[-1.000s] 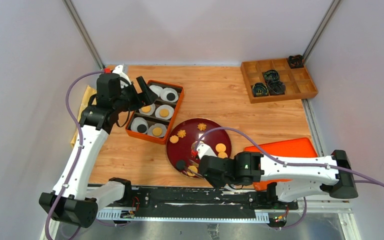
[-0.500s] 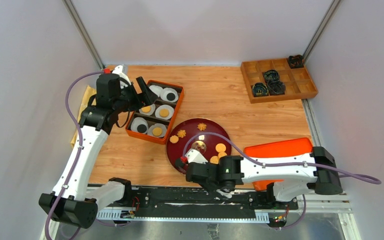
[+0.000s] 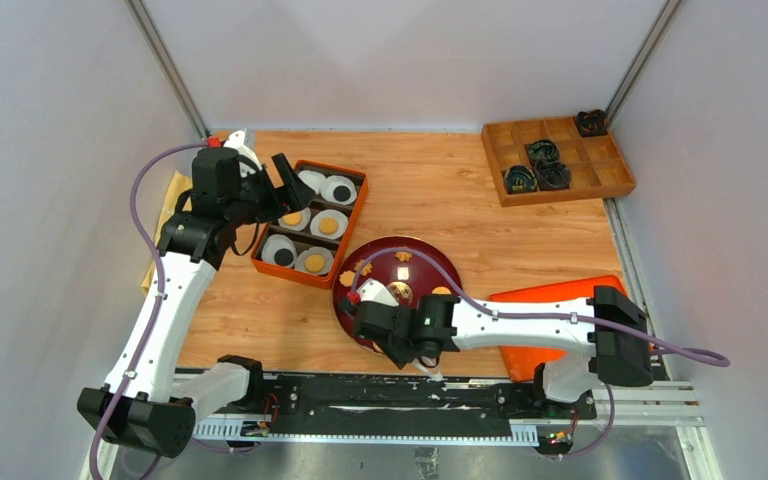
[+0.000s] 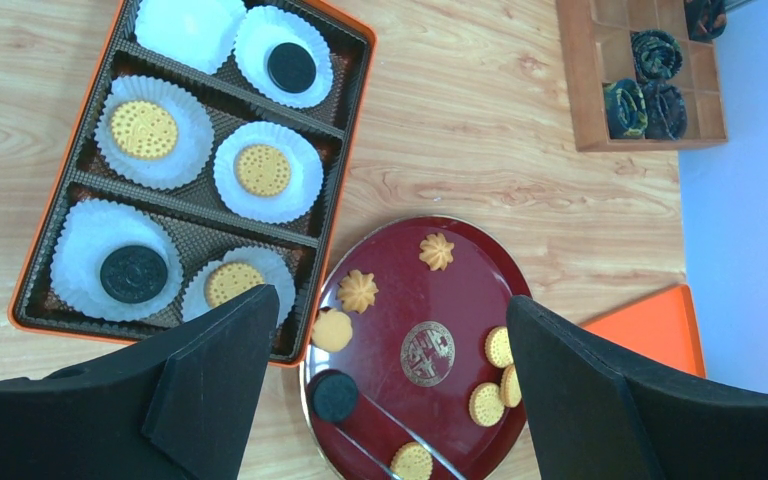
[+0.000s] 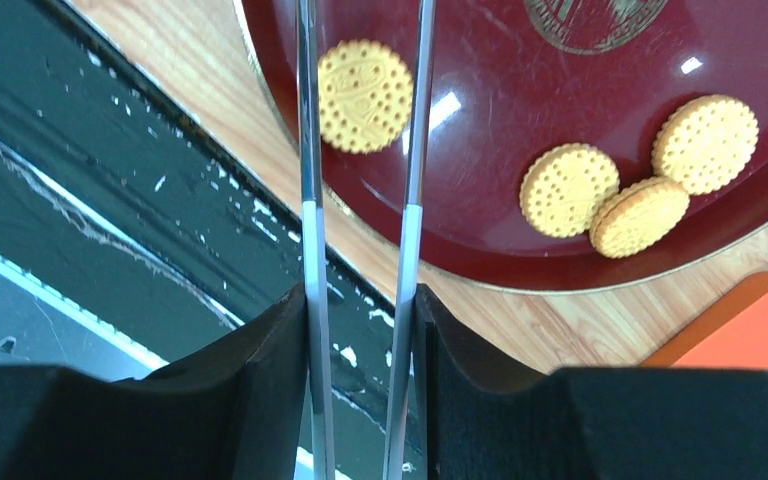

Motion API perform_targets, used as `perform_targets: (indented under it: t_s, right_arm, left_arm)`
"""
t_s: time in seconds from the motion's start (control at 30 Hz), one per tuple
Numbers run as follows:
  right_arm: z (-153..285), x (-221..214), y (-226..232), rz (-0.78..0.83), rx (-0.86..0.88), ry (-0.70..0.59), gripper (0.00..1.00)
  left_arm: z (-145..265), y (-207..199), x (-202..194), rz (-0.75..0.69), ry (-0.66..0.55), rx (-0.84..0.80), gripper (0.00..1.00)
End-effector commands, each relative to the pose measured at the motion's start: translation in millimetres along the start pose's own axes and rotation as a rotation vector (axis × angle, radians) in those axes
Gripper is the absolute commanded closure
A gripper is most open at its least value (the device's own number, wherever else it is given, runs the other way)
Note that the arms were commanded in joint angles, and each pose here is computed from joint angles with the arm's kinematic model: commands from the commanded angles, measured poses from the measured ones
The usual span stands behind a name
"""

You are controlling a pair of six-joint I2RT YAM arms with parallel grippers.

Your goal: Pack the cookies

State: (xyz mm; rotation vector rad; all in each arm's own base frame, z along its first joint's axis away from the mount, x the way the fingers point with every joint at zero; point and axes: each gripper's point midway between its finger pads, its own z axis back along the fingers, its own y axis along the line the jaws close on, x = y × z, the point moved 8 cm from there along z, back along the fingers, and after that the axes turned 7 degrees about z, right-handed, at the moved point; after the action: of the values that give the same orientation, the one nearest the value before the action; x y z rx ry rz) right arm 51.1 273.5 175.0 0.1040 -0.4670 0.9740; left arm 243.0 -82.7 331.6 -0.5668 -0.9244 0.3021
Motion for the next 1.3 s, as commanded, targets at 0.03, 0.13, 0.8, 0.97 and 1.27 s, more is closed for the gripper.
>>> perform_targets:
  t_s: [0.03,0.13,0.8,0.97,1.27]
  right_arm:
    - [-9,16,-11,-0.044,0.006,-0.03,0.62]
    - [-5,24,-13,-0.043,0.017,-0.048,0.59]
    - [-22,38,-21,-0.079,0.009,0.035,0.52]
    - [-31,42,-24,-0.109,0.023,0.046,0.54]
    - [-28,45,-20,-0.125,0.086,0.036,1.0]
  left_arm:
    - [4,-1,-3,-0.017,0.007,-0.007,0.09]
    - [4,-1,-2,-0.017,0.009,-0.009,0.09]
    - [3,0,-4,-0.023,0.013,-0.009,0.09]
    - [2,0,-4,-0.025,0.006,-0.012,0.09]
    - [1,1,-5,-0.028,0.009,-0.012,0.09]
